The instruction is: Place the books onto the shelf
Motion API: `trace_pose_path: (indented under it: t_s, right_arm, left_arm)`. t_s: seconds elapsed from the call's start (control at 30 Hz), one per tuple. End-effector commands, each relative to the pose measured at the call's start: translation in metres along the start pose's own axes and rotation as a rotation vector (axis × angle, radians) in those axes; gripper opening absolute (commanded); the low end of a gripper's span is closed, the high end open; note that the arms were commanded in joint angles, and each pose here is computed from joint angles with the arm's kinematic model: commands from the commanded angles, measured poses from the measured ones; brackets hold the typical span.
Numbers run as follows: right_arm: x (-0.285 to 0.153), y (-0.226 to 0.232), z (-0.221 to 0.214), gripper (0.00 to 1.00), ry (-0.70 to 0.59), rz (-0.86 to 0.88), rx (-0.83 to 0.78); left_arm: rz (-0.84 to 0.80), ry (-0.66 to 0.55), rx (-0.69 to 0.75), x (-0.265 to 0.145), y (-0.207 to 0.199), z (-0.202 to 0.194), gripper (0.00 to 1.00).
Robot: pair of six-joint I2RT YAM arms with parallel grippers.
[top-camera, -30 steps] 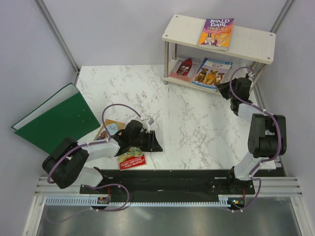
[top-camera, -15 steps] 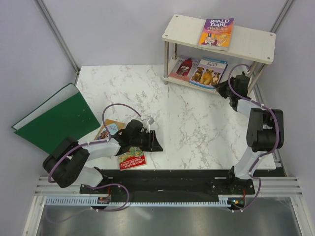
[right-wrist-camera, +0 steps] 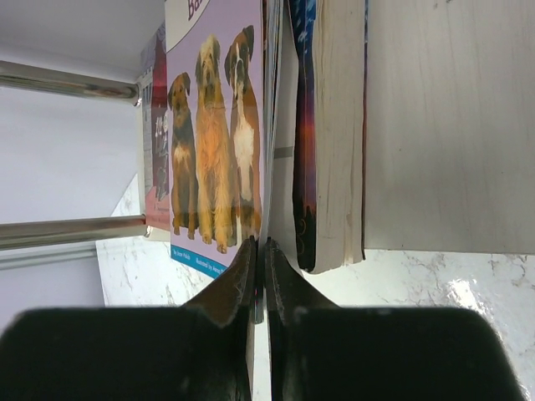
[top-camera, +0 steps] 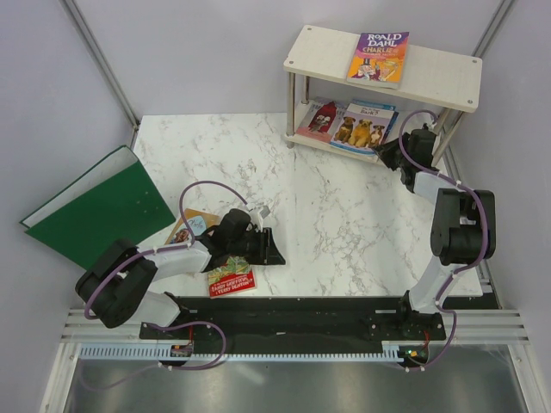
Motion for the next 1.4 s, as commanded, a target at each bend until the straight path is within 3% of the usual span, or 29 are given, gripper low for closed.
trace_pose_path:
  t_s: [0.0,0.47,0.7,1.07,1.17,1.2,1.23,1.3,1.37]
  right_arm:
    - [0.006,0.014,0.019,0.07,-0.068,0.018,-0.004]
    - [-0.01,0.004,0.011,0.34,-0.072,-0.021,0.001]
    - [-0.019,0.007,0.011,0.4,-0.069,-0.018,-0.01]
    - [-0.063,0.031,0.04,0.45,-0.207,-0.021,-0.138]
    - [-0.055,0.033,0.042,0.32,-0.2,-0.024,-0.152]
    - [-0.052,0.034,0.042,0.14,-0.19,-0.014,-0.144]
    - [-0.047,0.035,0.041,0.06,-0.182,0.003,-0.135]
    - [-0.034,0.043,0.035,0.0,-0.15,0.087,-0.1]
    - [-0.018,0.044,0.03,0.0,-0.12,0.132,-0.072]
  left_arm:
    - [-0.054,-0.024,0.013,0.002,-0.016,0.011,0.43]
    - [-0.057,-0.026,0.016,0.001,-0.017,0.011,0.43]
    - [-0.057,-0.029,0.018,0.0,-0.017,0.011,0.43]
    - [-0.056,-0.028,0.017,0.001,-0.017,0.01,0.43]
    - [-0.055,-0.027,0.016,0.001,-0.017,0.01,0.43]
    - [-0.057,-0.025,0.018,0.001,-0.017,0.01,0.43]
    - [-0.056,-0.026,0.018,0.002,-0.017,0.01,0.43]
    - [-0.055,-0.027,0.018,0.002,-0.017,0.011,0.43]
    - [-0.056,-0.026,0.017,0.002,-0.017,0.01,0.43]
Point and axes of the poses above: each gripper's point midway between its finger pads, its own x axis out along the fingers, its own y axis along the line the jaws close on, z = x × y, the point moved 4 cm from there along -x, back along the fingers, and after that the axes turned 2 degrees about -x, right-handed, at the moved point
